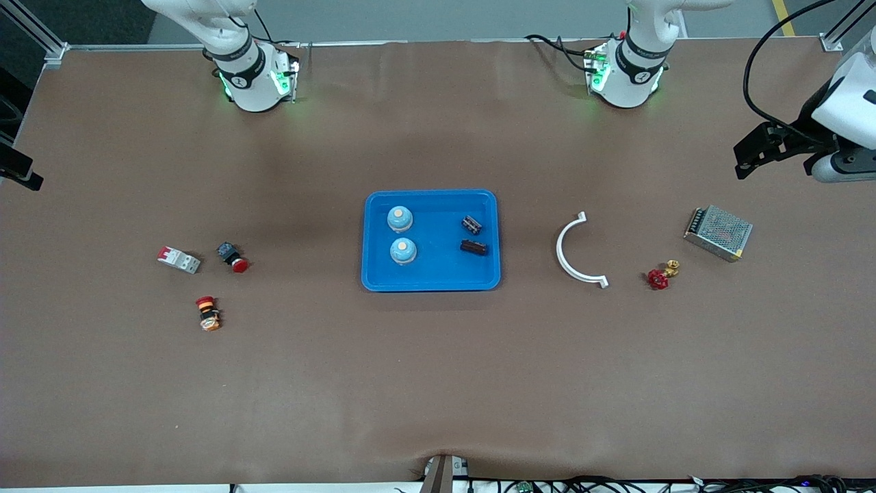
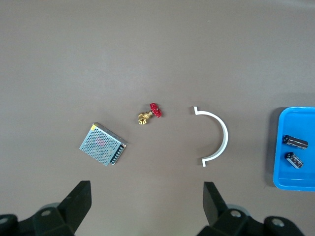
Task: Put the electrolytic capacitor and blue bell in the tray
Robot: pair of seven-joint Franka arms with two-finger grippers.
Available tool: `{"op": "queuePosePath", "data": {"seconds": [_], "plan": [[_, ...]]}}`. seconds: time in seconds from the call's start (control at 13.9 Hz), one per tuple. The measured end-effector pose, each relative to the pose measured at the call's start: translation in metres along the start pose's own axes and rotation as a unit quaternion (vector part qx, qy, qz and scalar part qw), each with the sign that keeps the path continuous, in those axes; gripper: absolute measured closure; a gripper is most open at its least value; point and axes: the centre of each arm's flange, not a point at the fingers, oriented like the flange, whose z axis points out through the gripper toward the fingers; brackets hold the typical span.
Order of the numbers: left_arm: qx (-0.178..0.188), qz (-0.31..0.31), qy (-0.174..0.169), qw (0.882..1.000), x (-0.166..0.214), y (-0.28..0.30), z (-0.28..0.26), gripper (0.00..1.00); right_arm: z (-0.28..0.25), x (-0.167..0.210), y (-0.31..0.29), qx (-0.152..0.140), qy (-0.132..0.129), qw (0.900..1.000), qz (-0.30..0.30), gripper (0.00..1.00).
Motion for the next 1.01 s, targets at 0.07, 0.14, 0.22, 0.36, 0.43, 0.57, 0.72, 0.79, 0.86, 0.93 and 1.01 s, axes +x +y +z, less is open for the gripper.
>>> {"op": "queuePosePath", "data": {"seconds": [0.07,0.14,0.22,0.36,0.43,0.57,0.72,0.79,0.86,0.93,1.01], "plan": [[0.0,0.0,-0.001,1.0,0.0,0.0,0.001,0.0,0.001,0.0,0.0,0.001,0.002,1.0,0.0,0.0],[0.0,0.0,-0.001,1.0,0.001,0.0,0.002,0.0,0.003,-0.001,-0.001,0.002,0.004,1.0,0.0,0.0],[0.0,0.0,-0.002,1.0,0.001,0.0,0.002,0.0,0.005,-0.002,-0.001,0.002,0.006,1.0,0.0,0.0],[0.0,-0.001,-0.002,1.0,0.002,-0.001,0.003,0.0,0.006,-0.005,0.001,0.002,0.009,1.0,0.003,0.0],[0.0,-0.002,-0.002,1.0,0.002,-0.003,0.003,0.0,0.007,-0.006,0.002,0.002,0.009,1.0,0.003,0.0],[0.0,-0.005,-0.003,1.0,0.002,-0.006,0.003,0.0,0.006,-0.008,0.0,0.002,0.009,1.0,0.002,0.0],[0.001,-0.01,-0.005,1.0,0.004,-0.011,0.005,0.0,0.006,-0.008,-0.002,0.002,0.01,1.0,0.0,0.0],[0.001,-0.014,-0.005,1.0,0.004,-0.015,0.006,0.0,0.006,-0.008,-0.002,0.002,0.009,1.0,0.0,0.0],[0.001,-0.018,-0.006,1.0,0.005,-0.02,0.006,0.0,0.006,-0.008,-0.003,0.002,0.009,1.0,-0.001,0.0],[0.001,-0.021,-0.006,1.0,0.005,-0.024,0.006,0.0,0.007,-0.008,-0.003,0.002,0.009,1.0,-0.001,0.0],[0.001,-0.023,-0.006,1.0,0.005,-0.026,0.007,0.0,0.007,-0.007,-0.004,0.002,0.01,1.0,-0.002,0.0]]}}
